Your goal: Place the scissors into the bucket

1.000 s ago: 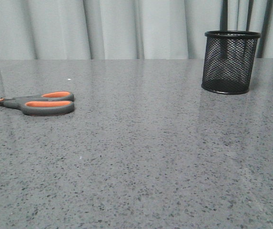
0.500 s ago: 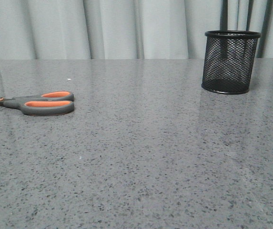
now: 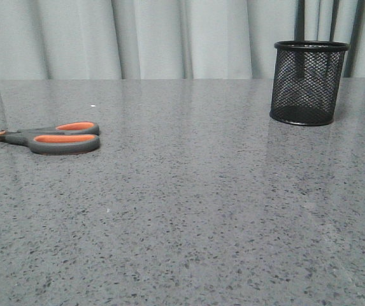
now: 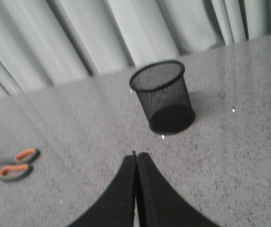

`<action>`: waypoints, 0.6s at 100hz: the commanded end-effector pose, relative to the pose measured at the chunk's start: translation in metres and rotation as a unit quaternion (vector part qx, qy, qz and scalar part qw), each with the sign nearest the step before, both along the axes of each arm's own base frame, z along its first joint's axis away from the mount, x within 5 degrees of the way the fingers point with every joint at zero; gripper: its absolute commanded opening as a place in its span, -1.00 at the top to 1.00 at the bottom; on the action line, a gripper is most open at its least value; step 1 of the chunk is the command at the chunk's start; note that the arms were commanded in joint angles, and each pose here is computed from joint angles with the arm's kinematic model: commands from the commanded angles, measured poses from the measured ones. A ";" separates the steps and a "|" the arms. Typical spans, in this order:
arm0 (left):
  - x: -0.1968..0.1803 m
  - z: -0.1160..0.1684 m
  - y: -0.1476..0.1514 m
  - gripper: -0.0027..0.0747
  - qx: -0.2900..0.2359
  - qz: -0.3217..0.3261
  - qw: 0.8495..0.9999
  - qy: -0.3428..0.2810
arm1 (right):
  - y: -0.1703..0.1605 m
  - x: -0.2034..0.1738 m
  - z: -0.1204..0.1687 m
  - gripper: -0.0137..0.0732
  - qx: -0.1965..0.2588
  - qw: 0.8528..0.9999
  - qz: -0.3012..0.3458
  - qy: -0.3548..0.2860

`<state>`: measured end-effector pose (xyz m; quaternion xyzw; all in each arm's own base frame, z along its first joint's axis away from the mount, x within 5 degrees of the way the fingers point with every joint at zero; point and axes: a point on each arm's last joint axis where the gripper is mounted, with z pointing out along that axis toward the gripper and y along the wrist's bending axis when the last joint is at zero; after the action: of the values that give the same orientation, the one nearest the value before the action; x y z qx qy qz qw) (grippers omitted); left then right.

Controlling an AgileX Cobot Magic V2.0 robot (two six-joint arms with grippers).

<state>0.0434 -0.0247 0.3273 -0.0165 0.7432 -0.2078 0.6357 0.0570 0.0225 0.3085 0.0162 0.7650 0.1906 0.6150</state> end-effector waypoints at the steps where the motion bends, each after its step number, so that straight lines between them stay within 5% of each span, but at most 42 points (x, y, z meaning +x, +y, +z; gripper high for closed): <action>1: 0.007 0.033 -0.002 0.99 0.055 -0.015 0.998 -0.002 | 0.001 0.012 0.026 0.79 -0.025 1.000 0.002 0.018; 27: 0.024 0.074 -0.008 0.99 0.106 -0.061 0.992 0.039 | 0.008 0.034 0.055 0.79 -0.046 0.993 0.042 0.104; 60: 0.036 0.078 -0.011 0.99 0.117 -0.087 0.985 0.087 | 0.011 0.043 0.068 0.79 -0.068 0.981 0.069 0.168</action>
<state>0.0743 -0.0352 0.3943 0.1107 0.8252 -0.1634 0.5292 0.0965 0.0336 0.3597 -0.0436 0.8831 0.1734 0.4338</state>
